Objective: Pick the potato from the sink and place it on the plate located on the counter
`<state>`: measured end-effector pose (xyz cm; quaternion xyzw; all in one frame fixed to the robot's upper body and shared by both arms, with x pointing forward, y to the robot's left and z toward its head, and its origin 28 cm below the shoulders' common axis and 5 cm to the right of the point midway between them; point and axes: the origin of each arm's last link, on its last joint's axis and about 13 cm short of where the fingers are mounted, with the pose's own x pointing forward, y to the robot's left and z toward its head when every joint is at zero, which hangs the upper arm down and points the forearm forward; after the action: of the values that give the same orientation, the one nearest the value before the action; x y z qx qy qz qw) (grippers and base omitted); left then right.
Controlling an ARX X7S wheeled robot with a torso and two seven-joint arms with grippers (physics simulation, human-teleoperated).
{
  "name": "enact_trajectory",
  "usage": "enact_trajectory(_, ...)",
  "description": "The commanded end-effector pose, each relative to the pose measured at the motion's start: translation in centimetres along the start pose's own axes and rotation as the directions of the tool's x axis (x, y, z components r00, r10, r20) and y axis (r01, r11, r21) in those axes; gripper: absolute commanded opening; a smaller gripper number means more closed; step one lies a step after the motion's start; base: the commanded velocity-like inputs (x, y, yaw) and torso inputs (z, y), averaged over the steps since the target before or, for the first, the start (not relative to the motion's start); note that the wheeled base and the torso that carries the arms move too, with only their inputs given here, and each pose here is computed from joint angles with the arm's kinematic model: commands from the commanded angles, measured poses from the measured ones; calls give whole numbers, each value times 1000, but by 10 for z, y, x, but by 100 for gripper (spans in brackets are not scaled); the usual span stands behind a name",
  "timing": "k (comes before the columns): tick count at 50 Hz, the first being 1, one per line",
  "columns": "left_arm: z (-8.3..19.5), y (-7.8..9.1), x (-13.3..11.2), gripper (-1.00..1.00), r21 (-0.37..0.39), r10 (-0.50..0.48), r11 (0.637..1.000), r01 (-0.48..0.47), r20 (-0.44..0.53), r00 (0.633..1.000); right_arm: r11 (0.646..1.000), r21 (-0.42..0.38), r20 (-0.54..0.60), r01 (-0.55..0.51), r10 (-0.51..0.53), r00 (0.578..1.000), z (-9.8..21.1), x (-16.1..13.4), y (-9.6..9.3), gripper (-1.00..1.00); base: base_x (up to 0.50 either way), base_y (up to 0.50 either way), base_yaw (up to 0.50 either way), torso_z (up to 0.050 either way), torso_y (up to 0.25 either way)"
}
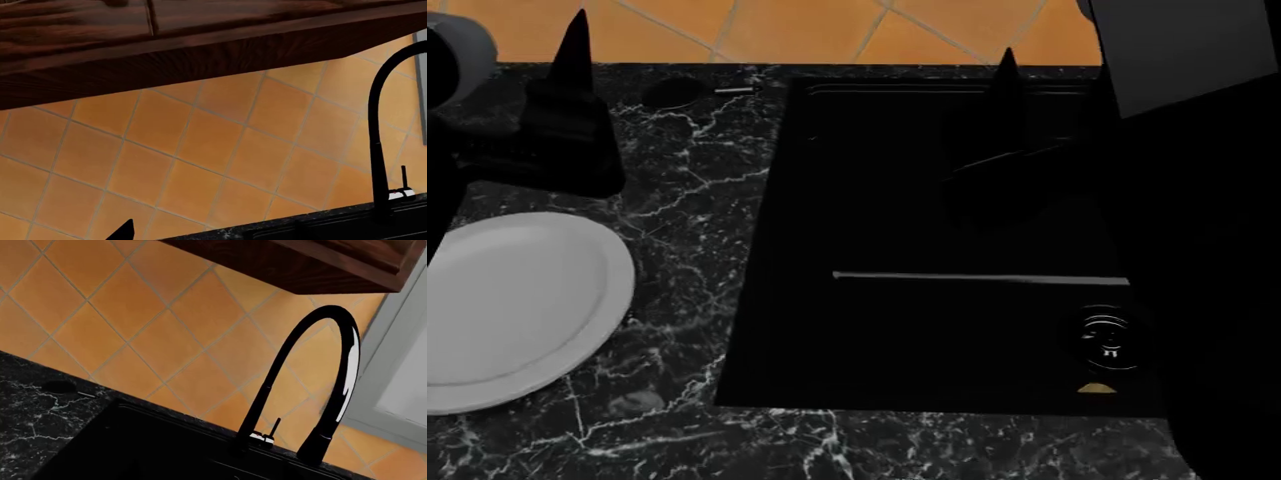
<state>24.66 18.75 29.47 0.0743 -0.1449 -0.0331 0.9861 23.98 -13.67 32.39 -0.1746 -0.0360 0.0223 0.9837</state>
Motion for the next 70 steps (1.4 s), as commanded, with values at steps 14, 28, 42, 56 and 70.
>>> enact_trajectory(14, -3, 0, 6, 100, 23, 5, 1000, -5, 0, 1000, 1000, -5, -21, -8, 8, 1000, -2, 4, 1, 100, 176, 67, 0, 0, 0)
enact_trajectory(28, -5, 1, 8, 100, 27, 11, 1000, -11, -2, 1000, 1000, -4, -32, -8, 7, 999, -2, 7, 1, 100, 138, -68, 0, 0, 0)
enact_trajectory(42, -8, 2, 8, 100, 16, 2, 1000, -1, -20, 1000, 1000, 9, -162, -24, 26, 986, -14, 13, 1, 100, 54, -26, 0, 0, 1)
enact_trajectory(56, -6, 2, 5, 100, 47, 11, 999, -11, -6, 1000, 999, 18, -195, -33, 36, 980, -18, 11, -1, 100, 0, 0, 0, 0, -114)
enact_trajectory(70, -4, 1, 4, 100, 46, 3, 999, -2, -8, 1000, 999, 17, -204, -30, 33, 978, -19, 9, -3, 100, -2, 0, 0, 0, -214)
